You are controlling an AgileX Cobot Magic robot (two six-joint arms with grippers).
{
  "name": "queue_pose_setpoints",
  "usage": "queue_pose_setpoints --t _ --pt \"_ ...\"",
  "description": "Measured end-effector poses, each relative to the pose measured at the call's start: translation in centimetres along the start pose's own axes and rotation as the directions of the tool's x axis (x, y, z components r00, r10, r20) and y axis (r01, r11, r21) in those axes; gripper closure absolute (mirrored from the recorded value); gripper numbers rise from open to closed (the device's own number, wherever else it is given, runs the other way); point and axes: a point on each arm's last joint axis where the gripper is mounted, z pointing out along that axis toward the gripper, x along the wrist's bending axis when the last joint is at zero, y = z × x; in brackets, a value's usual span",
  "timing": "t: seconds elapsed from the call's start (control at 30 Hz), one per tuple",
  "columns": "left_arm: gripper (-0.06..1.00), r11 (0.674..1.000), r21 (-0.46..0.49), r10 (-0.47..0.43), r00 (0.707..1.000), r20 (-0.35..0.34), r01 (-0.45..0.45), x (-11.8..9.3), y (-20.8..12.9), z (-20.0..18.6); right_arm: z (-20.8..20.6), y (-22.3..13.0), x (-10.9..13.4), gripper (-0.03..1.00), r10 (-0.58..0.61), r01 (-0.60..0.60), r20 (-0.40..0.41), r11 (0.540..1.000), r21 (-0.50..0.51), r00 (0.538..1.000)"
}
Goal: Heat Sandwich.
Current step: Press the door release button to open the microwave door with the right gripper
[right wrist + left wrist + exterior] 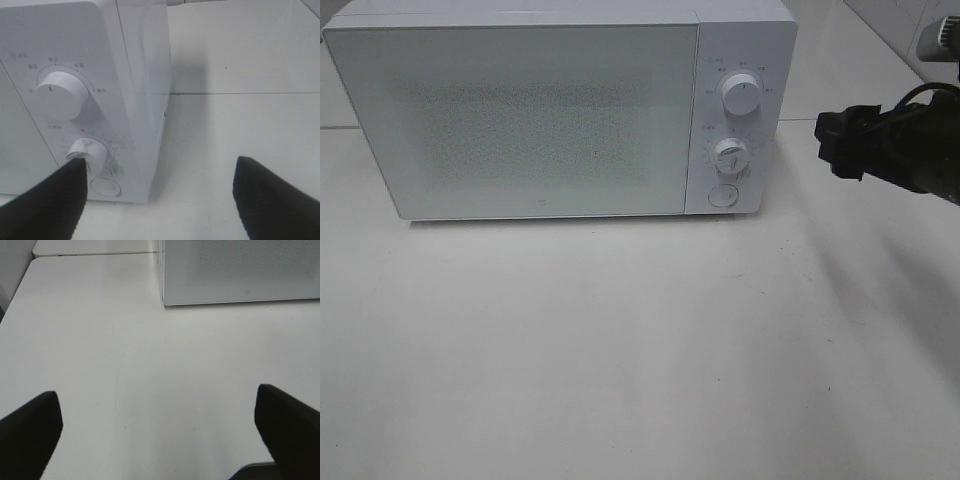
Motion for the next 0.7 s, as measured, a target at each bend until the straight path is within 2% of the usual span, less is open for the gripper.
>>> queue_pose_setpoints --t 0.23,0.7 --pt "-0.02 1.0 0.0 0.0 1.0 0.0 0.0 0.0 0.0 0.0 0.9 -2.1 2.5 0.17 -0.05 0.05 0.006 0.999 0.006 0.999" --pt "-0.02 1.0 0.0 0.0 1.0 0.0 0.0 0.0 0.0 0.0 1.9 -6.5 6.3 0.18 -0.082 0.081 0.015 0.994 0.07 0.996"
